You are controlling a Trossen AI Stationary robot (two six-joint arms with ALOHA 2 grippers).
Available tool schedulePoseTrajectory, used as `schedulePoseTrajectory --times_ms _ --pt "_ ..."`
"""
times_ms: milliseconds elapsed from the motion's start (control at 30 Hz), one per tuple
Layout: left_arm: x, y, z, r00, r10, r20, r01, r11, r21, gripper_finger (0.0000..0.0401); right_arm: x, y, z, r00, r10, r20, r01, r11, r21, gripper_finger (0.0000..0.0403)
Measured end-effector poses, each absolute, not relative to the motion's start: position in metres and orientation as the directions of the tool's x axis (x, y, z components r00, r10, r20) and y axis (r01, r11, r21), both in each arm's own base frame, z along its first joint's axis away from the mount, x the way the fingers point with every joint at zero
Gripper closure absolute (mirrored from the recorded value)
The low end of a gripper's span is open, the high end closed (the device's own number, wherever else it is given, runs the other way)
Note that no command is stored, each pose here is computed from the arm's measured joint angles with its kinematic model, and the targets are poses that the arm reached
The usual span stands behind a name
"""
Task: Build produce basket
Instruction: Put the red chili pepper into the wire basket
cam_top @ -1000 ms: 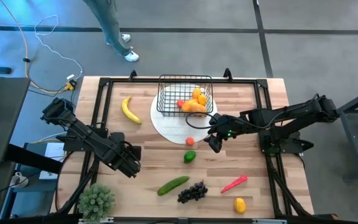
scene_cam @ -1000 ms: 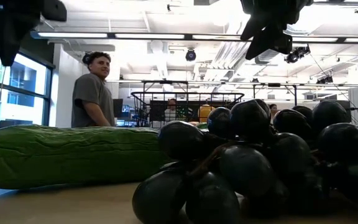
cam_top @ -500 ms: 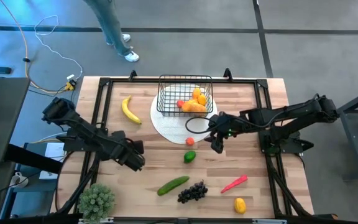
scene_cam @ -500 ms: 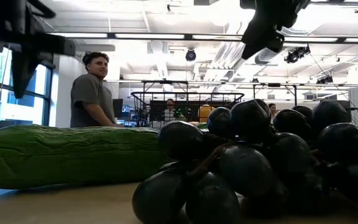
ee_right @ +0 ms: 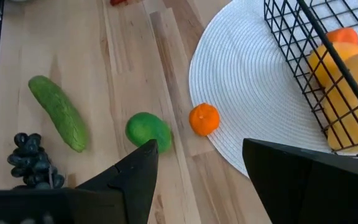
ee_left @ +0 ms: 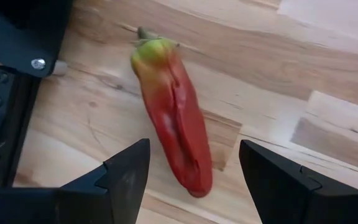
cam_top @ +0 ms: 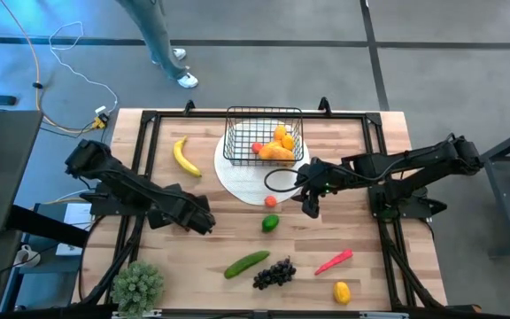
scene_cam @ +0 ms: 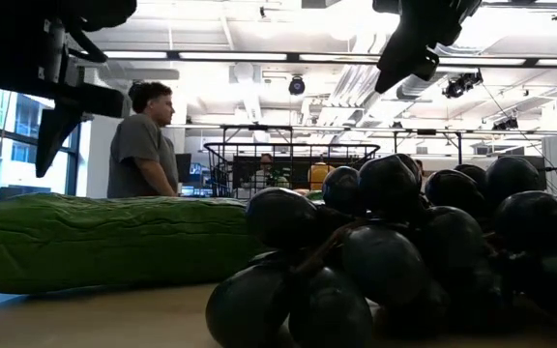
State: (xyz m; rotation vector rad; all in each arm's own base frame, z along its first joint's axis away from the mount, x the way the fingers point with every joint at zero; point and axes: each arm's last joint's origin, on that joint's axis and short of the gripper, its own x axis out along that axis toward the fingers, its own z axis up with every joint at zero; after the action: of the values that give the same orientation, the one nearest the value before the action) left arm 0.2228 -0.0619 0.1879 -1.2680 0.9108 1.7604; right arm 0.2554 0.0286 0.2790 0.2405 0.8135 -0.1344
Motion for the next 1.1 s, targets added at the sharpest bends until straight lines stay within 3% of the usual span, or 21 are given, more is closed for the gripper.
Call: schedulePoseTrajectory --times_ms 600,1100 --pt "0.235 -0.062 0.151 -0.376 0.14 -0.916 -0.832 -0.485 0.268 0.0162 0.253 0.028 0.277 0.656 -0.027 -0.754 0.179 0.976 0.121 0.0187" --pt "0.244 -0.064 0.12 -0.446 0.17 -0.879 -0.814 -0.486 0.319 0.0163 0.253 0.028 0.276 0.652 -0.028 -0.758 0.181 0.976 0.12 0.0187"
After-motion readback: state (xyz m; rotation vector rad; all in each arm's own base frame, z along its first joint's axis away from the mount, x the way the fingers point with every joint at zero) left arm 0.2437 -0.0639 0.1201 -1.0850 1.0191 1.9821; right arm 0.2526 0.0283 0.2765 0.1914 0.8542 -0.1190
